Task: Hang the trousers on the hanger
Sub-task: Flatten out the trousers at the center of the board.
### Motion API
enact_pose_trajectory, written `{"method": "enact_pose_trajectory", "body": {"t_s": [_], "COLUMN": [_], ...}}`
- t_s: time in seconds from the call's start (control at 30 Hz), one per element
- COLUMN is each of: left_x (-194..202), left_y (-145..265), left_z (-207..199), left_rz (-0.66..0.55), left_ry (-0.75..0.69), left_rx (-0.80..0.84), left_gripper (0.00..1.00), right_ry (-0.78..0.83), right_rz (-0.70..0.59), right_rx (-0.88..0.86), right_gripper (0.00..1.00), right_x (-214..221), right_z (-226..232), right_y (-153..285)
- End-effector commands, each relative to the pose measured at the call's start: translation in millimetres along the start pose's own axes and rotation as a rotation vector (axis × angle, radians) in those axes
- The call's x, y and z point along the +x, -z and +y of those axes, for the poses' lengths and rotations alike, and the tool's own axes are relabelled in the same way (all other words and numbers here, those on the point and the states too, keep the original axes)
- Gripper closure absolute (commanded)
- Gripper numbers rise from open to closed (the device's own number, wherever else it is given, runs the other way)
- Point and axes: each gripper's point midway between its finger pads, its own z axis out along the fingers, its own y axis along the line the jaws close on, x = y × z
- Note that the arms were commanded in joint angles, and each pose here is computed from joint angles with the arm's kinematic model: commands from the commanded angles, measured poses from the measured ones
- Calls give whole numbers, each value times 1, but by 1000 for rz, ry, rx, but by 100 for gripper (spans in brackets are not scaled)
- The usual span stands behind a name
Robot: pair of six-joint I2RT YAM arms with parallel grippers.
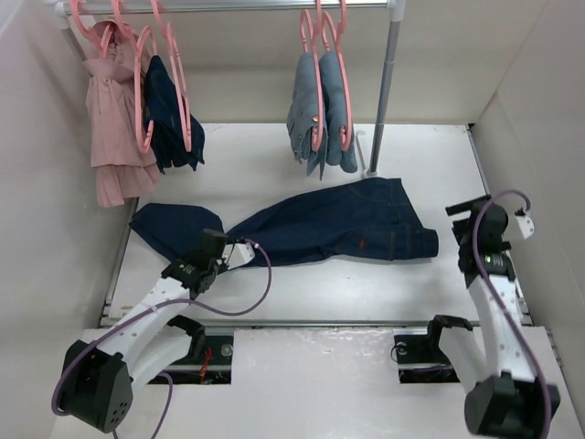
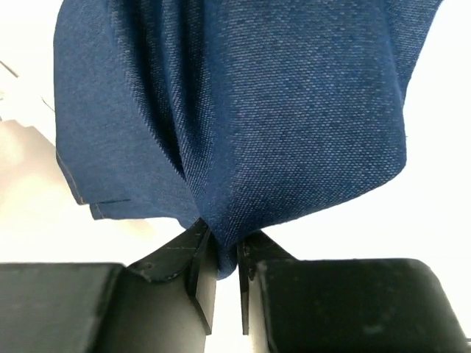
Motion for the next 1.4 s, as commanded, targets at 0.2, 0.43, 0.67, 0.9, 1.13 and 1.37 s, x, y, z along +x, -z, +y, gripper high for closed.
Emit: {"method": "enact_pose_trajectory", "body": {"t_s": [0.2,0.43,0.67,0.9,1.13,1.37], "left_x": [7,12,12,12,15,21], "left_y": [10,12,17,19,18,18], "left_z": [-9,-16,-27,-33,-40,-40], "left_rz": [27,38,34,22,23,44], "left_ry": [80,116,134,168,174,171], "left_rx": [34,44,110,123,135,123], "left_gripper": [76,51,46,42,41,41], "right_ry": [120,193,303,289,318,311], "right_rz": [507,680,657,517,607,694], "right_rx": [58,17,116,150,148,153], "right_gripper": [0,0,0,0,0,0], "right_x": [95,132,108,64,113,151], "right_z": [26,51,27,37,41,51], "right_y": [-40,-14,10,34,36,-13]}}
